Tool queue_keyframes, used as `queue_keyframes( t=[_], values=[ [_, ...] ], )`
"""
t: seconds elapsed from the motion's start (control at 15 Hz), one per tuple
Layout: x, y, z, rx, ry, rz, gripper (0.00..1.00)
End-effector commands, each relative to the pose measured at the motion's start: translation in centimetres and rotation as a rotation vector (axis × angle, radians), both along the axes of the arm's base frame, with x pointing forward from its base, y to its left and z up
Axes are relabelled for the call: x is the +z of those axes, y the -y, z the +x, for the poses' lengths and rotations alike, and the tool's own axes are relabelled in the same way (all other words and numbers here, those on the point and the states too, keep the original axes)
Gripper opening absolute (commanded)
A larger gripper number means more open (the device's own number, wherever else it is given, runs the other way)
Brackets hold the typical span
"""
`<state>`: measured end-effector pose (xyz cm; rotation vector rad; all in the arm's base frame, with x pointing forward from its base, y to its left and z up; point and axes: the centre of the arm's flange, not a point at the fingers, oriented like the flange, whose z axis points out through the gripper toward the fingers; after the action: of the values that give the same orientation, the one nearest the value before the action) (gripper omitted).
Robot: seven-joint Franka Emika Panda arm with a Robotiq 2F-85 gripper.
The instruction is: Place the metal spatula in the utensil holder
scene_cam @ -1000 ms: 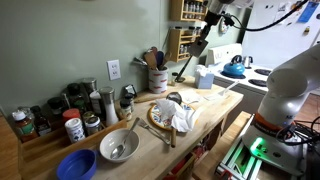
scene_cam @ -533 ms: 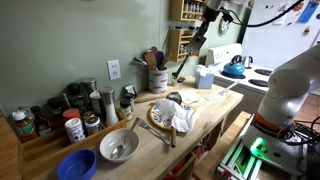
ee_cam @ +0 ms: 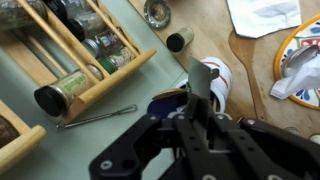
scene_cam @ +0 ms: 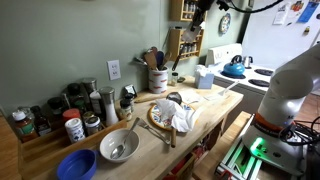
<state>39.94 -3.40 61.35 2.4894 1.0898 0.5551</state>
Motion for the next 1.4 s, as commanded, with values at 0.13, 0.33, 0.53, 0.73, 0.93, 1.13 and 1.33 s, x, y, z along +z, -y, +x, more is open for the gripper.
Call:
queue_keyframes(
  t=[0.13, 0.33, 0.53, 0.73, 0.93, 1.13, 1.33],
  values=[
    [1.8, -3.3, 2.4, 0.087, -0.016, -0.093, 0.02],
    [1.8, -4.0, 3.5, 0.105, 0.008, -0.120, 0.02],
    [1.7, -4.4, 4.4, 0.117, 0.019, -0.149, 0.02],
    [1.2, -4.9, 5.0, 0.131, 0.011, -0.152, 0.02],
    [0.0, -5.1, 5.9, 0.140, 0.005, -0.154, 0.02],
    [-1.2, -5.2, 6.8, 0.147, 0.020, -0.160, 0.02],
    [-2.4, -5.2, 7.8, 0.159, 0.012, -0.160, 0.02]
  ],
)
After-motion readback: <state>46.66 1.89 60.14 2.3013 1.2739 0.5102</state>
